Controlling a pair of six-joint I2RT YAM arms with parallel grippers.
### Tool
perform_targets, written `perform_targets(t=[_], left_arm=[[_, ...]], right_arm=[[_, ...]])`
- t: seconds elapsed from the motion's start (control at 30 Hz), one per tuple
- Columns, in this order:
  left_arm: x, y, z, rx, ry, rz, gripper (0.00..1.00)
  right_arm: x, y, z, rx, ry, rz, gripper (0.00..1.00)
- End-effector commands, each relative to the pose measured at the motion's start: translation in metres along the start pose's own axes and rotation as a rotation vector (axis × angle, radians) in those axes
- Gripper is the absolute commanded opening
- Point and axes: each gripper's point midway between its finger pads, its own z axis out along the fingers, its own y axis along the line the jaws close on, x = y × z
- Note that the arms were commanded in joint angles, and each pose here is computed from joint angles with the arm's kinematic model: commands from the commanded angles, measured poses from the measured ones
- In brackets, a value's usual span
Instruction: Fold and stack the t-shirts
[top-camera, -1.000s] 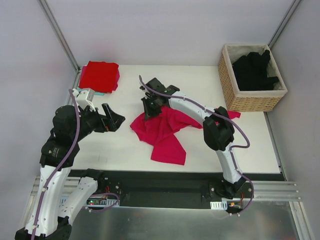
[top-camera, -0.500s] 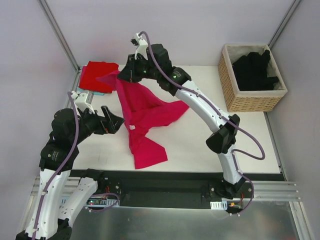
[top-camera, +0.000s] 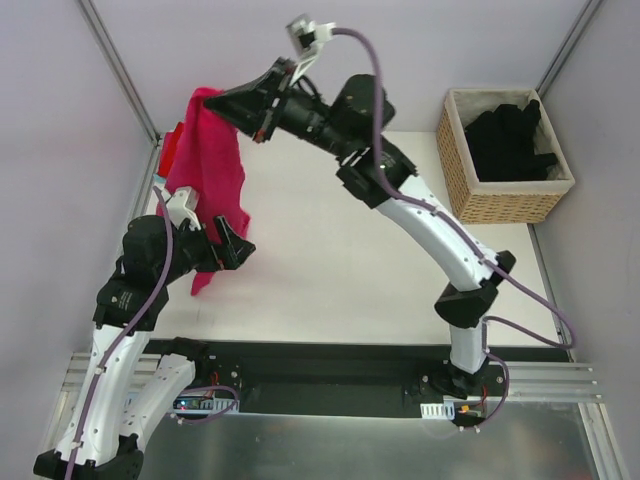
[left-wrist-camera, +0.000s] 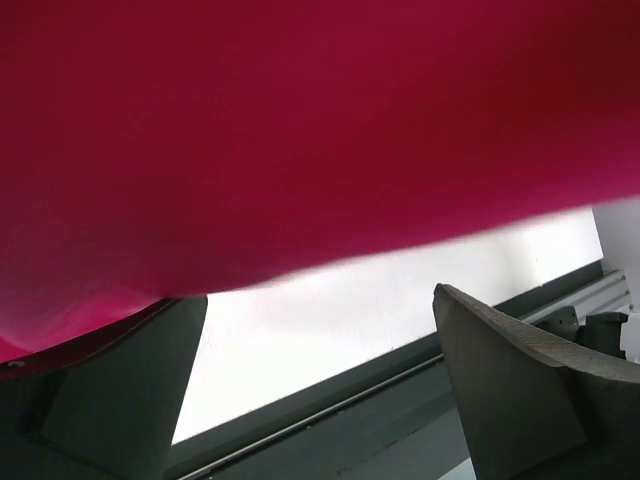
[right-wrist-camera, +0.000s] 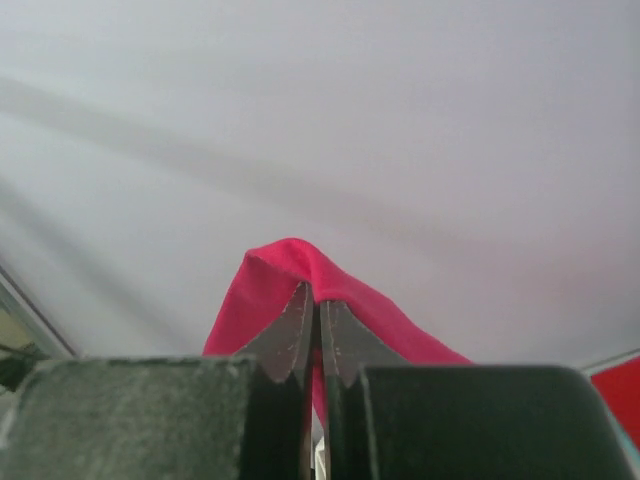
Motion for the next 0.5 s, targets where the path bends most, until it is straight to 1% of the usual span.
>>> perform_targets(t=[0.0,0.03,0.07,0.1,0.13,0.17,0.2,0.27,0.3,0.37,0.4,0.47], left_arm=[[-0.004,-0.006,0.003,0.039,-0.018,-0.012,0.96],[-0.003,-0.005,0.003,0.037,-0.016,-0.015,0.96],[-0.003,-0.005,0.003,0.039,-0.018,-0.012,0.96],[-0.002,-0.004,0.003,0.036,-0.018,-0.013,0.96],[-0.001,-0.003,0.004,0.035,-0.015,-0.014,0.96],[-0.001,-0.003,0.004,0.034,-0.017,-0.01,0.96],[-0.001,-0.002,0.005,0.035,-0.015,-0.011,0.97],[-0.001,-0.003,0.007,0.039,-0.007,-0.011,0.96],[-0.002,-0.003,0.009,0.043,-0.005,-0.011,0.96],[0.0,-0.003,0.013,0.05,0.014,-0.014,0.96],[0.0,-0.004,0.014,0.052,0.02,-0.015,0.96],[0.001,-0.004,0.018,0.062,0.035,-0.021,0.96]], right_arm=[[-0.118,0.04,-0.059,0.077,-0.223,-0.138,0.01],[-0.115,0.03,-0.069,0.143,-0.185,-0.154,0.01],[-0.127,0.017,-0.092,0.226,-0.173,-0.198,0.01],[-0.103,-0.017,-0.109,0.352,-0.07,-0.168,0.01],[-0.095,-0.037,-0.128,0.44,-0.026,-0.152,0.01],[-0.108,-0.054,-0.163,0.556,-0.032,-0.141,0.01],[-0.072,-0.088,-0.19,0.681,0.093,-0.085,0.01],[-0.056,-0.118,-0.236,0.828,0.182,-0.051,0.01],[-0.026,-0.13,-0.261,0.904,0.308,-0.002,0.01],[0.004,-0.141,-0.287,0.976,0.451,0.004,0.01],[0.021,-0.144,-0.303,1.019,0.546,0.003,0.01],[0.029,-0.139,-0.307,1.035,0.585,-0.003,0.01]])
